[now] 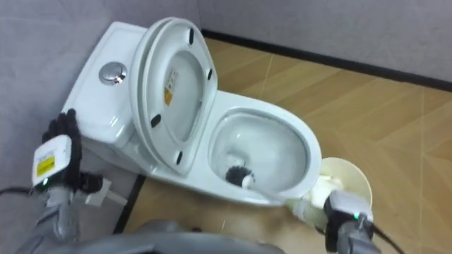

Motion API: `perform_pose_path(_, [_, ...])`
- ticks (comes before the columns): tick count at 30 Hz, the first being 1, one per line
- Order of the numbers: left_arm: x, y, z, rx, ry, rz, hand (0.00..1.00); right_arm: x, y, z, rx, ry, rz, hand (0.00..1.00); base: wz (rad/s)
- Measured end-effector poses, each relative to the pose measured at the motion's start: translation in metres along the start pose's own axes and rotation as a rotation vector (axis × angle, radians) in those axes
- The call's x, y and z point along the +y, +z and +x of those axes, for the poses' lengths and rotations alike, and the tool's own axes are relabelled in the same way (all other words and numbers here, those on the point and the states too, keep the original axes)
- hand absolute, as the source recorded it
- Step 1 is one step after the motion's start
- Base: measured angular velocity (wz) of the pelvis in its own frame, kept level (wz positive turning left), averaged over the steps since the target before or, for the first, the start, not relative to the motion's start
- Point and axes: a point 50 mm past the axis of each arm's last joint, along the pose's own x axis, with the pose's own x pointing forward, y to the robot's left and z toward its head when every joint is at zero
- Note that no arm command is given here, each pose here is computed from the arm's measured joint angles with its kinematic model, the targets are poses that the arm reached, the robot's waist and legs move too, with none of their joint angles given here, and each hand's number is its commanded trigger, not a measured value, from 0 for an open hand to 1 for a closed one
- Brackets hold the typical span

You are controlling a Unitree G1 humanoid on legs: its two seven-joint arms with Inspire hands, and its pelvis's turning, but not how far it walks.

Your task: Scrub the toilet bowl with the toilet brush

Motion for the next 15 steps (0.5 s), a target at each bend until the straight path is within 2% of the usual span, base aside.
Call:
perform_pose_path(6, [-0.007, -0.024, -0.019, 0.171, 0.010, -0.139, 0.00, 0.016, -0.005, -0.002, 0.031, 0.053, 0.039, 1.00, 0.01])
perform_pose_path(10, [-0.007, -0.027, -0.021, 0.254, 0.041, -0.299, 0.00, 0.022, -0.004, -0.001, 0.052, 0.084, 0.087, 1.00, 0.12])
perform_pose_path(14, [-0.011, -0.036, -0.026, 0.311, 0.035, -0.360, 0.00, 0.031, -0.004, -0.002, 0.079, 0.123, 0.160, 1.00, -0.03])
perform_pose_path(15, [-0.017, -0.043, -0.030, 0.353, 0.012, -0.359, 0.00, 0.034, -0.005, -0.002, 0.092, 0.136, 0.192, 1.00, -0.06])
